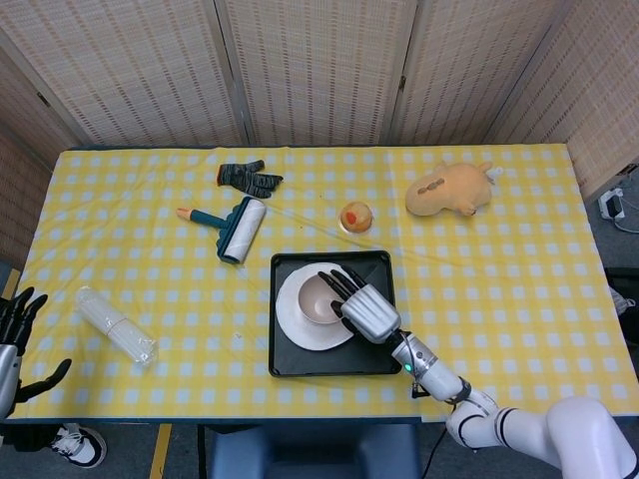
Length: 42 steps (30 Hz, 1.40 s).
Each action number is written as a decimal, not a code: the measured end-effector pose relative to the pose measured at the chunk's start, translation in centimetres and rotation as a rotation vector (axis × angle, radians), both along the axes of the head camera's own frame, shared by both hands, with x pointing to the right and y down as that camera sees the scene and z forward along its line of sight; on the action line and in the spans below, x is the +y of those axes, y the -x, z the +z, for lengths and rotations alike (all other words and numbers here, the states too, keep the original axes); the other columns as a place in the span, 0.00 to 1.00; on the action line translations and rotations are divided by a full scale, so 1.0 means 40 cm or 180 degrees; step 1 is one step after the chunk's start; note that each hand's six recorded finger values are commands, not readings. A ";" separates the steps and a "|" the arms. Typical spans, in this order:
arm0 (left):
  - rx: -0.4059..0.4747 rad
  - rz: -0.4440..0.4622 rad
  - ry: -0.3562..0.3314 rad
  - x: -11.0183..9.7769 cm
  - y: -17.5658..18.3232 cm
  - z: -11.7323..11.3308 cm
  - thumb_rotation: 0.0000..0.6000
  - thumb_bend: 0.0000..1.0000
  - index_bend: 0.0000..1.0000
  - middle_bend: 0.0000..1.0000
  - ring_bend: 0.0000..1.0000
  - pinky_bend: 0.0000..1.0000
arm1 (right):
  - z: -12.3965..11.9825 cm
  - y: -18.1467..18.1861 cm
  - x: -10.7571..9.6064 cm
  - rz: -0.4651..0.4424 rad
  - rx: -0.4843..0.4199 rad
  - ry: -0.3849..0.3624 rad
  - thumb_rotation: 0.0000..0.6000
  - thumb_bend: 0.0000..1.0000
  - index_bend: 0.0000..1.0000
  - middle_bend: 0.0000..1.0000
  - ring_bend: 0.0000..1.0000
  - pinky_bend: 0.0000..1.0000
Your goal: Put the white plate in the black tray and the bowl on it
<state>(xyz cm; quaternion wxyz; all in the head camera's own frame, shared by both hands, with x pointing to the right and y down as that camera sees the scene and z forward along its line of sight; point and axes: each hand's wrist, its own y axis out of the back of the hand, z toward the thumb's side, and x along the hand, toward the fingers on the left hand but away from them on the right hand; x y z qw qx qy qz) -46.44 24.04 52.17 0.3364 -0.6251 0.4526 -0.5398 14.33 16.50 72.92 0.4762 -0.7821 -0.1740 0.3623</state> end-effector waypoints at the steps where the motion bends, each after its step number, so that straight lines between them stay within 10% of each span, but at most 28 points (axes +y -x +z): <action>1: 0.0001 0.0000 -0.0003 0.000 0.000 -0.001 1.00 0.28 0.00 0.00 0.01 0.00 | 0.001 0.001 0.003 -0.0015 0.0006 -0.0004 1.00 0.48 0.63 0.01 0.00 0.00; 13: 0.0021 0.0013 -0.0060 0.000 -0.004 -0.011 1.00 0.28 0.00 0.00 0.01 0.00 | -0.012 -0.013 0.014 -0.0059 0.0166 -0.0009 1.00 0.48 0.04 0.00 0.00 0.00; 24: -0.0012 0.0051 -0.0025 0.005 -0.005 -0.007 1.00 0.28 0.00 0.00 0.01 0.00 | -0.109 -0.105 0.026 0.0158 0.0082 -0.0015 1.00 0.48 0.00 0.00 0.00 0.00; 37: -0.0165 0.0065 0.0139 0.011 -0.015 0.031 1.00 0.27 0.00 0.00 0.01 0.00 | -0.383 -0.654 0.101 0.1960 0.1159 -0.0374 1.00 0.48 0.00 0.00 0.00 0.00; 42: -0.0321 0.0083 0.0225 0.011 -0.018 0.054 1.00 0.27 0.00 0.00 0.01 0.00 | -0.423 -0.728 0.144 0.2246 0.1250 -0.0304 1.00 0.48 0.00 0.00 0.00 0.00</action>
